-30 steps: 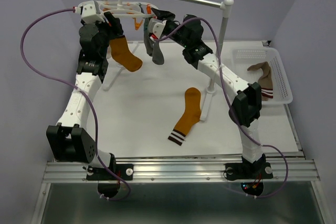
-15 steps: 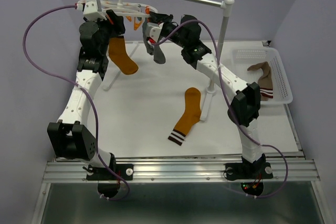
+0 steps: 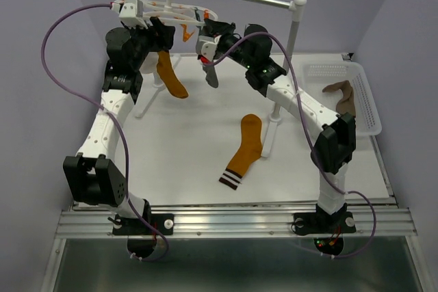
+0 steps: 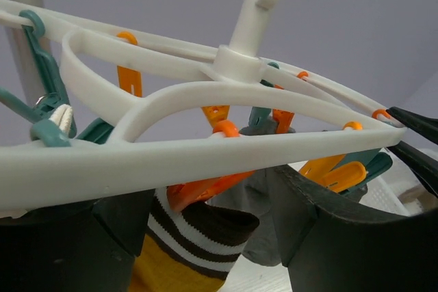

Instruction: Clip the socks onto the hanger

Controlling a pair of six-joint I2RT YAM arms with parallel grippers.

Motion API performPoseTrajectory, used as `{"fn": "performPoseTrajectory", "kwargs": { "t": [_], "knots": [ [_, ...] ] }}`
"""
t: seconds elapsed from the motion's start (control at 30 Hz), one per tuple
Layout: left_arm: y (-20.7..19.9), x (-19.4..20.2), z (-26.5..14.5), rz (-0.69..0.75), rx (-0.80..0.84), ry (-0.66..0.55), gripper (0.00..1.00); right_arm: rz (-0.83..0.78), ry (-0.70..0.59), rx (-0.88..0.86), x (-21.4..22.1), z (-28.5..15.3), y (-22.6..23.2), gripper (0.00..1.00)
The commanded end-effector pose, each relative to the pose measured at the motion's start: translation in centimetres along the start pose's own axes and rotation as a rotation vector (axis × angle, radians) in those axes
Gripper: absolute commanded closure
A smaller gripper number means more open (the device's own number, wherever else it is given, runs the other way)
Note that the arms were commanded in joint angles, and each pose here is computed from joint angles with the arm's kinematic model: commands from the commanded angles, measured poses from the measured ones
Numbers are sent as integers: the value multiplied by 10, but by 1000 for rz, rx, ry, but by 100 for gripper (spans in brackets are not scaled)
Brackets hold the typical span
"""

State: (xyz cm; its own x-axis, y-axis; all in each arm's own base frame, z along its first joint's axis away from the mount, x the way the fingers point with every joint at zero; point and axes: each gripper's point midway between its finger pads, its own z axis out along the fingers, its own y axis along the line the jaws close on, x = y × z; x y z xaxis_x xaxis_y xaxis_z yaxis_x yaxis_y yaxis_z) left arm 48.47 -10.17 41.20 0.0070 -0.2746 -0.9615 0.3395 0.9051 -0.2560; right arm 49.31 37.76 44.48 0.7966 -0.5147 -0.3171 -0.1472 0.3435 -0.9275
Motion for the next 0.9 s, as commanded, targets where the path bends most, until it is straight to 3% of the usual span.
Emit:
{"fn": "performPoseTrajectory", "kwargs": {
  "t": [0.0,0.3,0.47,0.73,0.87],
  "knots": [
    [-38,-33,-2,57,159,-64,22,-36,26,88,-15,-22,-45,95],
    [-83,3,-22,308,255,3,2,42,92,5,-18,-45,-47,97],
    [-100,4,-34,410,294,-19,1,41,125,1,-14,-45,-52,98],
    [-98,7,-22,466,128,-23,5,51,144,-32,-10,-46,-44,98],
    [-105,14,-37,499,139,-19,3,61,167,-23,-4,-44,-43,98]
  ]
}}
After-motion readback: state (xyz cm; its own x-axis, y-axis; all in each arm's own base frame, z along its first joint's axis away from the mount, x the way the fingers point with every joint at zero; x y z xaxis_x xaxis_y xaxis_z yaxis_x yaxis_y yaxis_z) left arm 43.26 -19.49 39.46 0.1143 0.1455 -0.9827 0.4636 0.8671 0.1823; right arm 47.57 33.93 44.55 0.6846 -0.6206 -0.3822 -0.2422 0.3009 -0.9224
